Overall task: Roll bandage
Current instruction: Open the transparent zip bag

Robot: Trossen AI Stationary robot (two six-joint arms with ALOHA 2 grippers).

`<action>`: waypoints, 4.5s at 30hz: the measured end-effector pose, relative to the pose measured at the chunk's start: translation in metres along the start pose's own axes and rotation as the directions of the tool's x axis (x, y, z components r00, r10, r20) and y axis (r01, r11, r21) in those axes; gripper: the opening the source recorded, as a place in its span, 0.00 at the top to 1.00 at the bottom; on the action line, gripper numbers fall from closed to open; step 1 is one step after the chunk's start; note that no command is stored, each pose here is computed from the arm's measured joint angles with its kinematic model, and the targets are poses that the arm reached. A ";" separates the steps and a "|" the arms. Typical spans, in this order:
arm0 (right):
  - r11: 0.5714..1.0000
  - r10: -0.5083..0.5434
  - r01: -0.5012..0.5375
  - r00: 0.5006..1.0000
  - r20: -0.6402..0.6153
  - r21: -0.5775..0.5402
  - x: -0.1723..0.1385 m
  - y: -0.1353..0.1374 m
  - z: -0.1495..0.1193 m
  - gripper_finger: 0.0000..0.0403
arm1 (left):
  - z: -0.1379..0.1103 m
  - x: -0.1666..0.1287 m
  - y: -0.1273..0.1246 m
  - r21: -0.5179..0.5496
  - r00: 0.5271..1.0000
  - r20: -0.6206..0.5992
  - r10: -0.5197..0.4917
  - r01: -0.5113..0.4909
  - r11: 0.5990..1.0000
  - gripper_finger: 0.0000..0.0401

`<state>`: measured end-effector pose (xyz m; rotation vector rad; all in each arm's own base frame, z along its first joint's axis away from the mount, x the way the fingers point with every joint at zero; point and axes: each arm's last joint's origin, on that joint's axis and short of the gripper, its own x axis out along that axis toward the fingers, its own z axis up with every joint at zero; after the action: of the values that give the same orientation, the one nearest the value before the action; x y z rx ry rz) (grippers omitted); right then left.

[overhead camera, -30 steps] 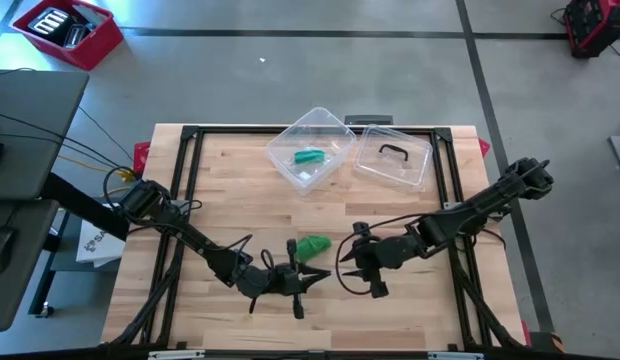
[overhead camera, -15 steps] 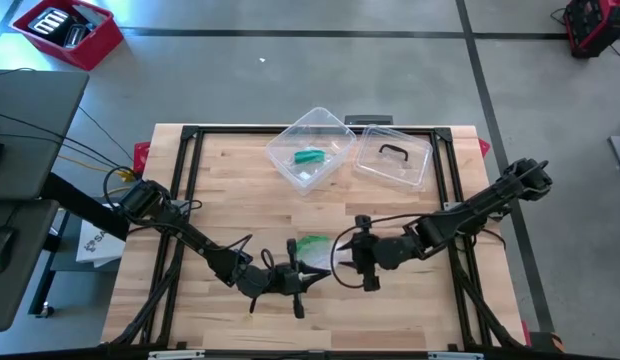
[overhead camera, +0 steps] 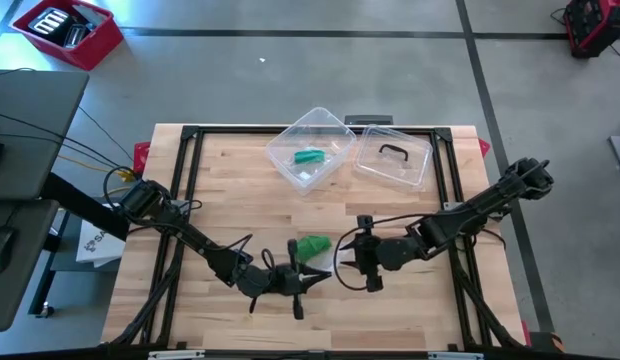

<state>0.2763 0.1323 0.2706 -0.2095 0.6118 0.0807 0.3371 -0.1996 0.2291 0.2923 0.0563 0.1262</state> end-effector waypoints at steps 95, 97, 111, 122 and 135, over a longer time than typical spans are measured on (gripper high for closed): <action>0.959 -0.237 0.185 0.938 -0.253 -0.214 0.001 -0.016 0.003 1.00 | 0.008 0.002 0.032 -0.124 0.952 -0.089 0.292 -0.301 0.946 0.61; 0.960 -0.234 0.179 0.936 -0.263 -0.217 0.002 -0.018 0.003 1.00 | 0.008 0.007 0.038 -0.152 0.946 -0.076 0.315 -0.323 0.934 0.61; 0.962 -0.213 0.139 0.921 -0.327 -0.236 0.020 -0.028 -0.004 1.00 | 0.001 0.053 0.089 -0.235 0.964 -0.251 0.091 -0.152 0.960 0.61; 0.959 -0.227 0.144 0.906 -0.357 -0.244 0.017 -0.031 -0.007 1.00 | 0.021 0.044 0.073 -0.099 0.965 -0.251 0.080 -0.108 0.989 0.61; 0.960 -0.252 0.186 0.900 -0.355 -0.209 0.015 -0.041 -0.005 1.00 | 0.013 0.040 0.077 -0.068 0.910 -0.383 0.157 -0.198 0.978 0.61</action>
<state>0.2907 0.0918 0.2649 -0.4667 0.9646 -0.1313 0.3692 -0.1252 0.2627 0.1632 0.4052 0.3658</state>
